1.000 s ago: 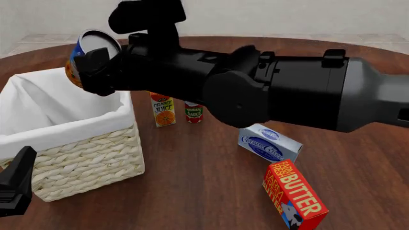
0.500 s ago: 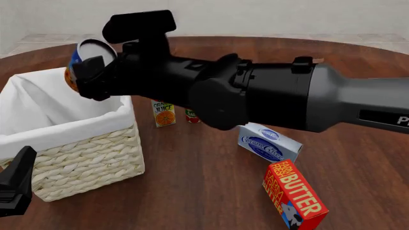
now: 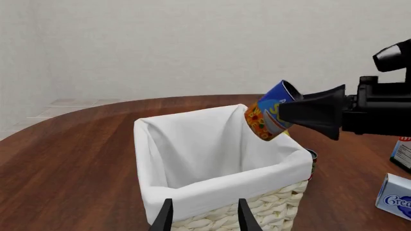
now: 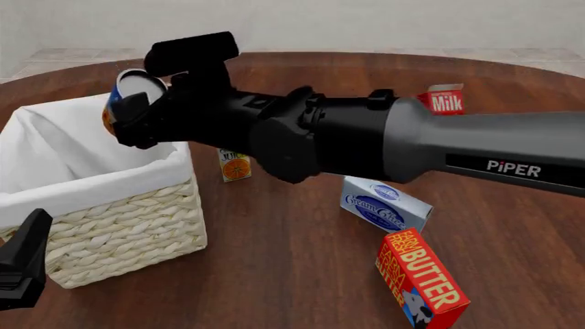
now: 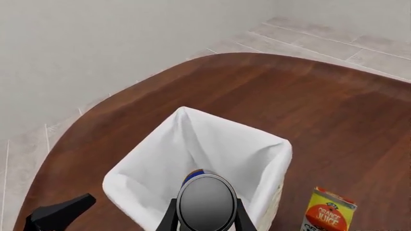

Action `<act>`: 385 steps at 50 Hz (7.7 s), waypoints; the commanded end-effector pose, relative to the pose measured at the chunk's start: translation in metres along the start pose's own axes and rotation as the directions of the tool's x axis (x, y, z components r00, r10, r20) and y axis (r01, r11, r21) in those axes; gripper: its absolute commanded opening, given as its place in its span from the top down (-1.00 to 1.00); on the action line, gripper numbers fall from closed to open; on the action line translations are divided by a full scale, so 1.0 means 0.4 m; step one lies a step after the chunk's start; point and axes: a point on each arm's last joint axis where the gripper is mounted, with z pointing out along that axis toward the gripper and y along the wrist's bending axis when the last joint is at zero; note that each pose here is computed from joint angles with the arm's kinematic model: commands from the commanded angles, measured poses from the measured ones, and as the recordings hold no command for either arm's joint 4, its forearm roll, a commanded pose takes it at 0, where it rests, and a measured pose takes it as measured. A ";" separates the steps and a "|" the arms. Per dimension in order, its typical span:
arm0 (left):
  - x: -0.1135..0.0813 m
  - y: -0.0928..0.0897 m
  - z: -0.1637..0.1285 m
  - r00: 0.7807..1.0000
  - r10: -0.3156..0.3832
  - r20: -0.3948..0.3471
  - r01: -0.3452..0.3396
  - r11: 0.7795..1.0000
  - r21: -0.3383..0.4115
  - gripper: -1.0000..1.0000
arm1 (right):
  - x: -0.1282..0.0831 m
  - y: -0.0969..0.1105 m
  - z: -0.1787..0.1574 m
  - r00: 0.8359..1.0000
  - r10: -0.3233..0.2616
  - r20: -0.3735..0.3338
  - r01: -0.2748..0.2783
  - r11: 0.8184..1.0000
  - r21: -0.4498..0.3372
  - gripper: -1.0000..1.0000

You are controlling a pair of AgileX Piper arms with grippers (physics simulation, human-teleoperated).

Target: Pick up the alphabet soup and the tomato sauce, and put them in the basket.

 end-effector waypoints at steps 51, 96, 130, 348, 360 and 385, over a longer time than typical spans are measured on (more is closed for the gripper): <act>0.000 0.000 0.000 1.000 0.000 0.000 0.000 1.000 0.000 -1.00 | 0.052 -0.026 0.116 0.999 -0.008 -0.051 0.009 1.000 0.022 1.00; 0.000 0.000 0.000 1.000 0.000 0.000 0.000 1.000 0.000 -1.00 | -0.006 -0.042 0.095 1.000 0.017 -0.001 -0.017 0.999 0.036 -1.00; 0.000 0.000 0.000 1.000 0.000 0.000 0.000 1.000 0.000 -1.00 | -0.066 -0.050 -0.001 0.998 0.040 0.056 -0.043 0.998 0.042 -1.00; 0.000 0.000 0.000 1.000 0.000 0.000 0.000 1.000 0.000 -1.00 | 0.121 -0.500 -0.065 0.984 0.045 -0.170 0.032 0.904 0.425 -1.00; 0.000 0.000 0.000 1.000 0.000 0.000 0.000 1.000 0.000 -1.00 | 0.149 -0.497 -0.034 0.979 0.043 -0.201 0.045 0.910 0.412 -1.00; 0.000 0.000 0.000 1.000 0.000 0.000 0.000 1.000 0.000 -1.00 | 0.189 -0.505 0.011 0.969 0.036 -0.245 0.067 0.915 0.397 -1.00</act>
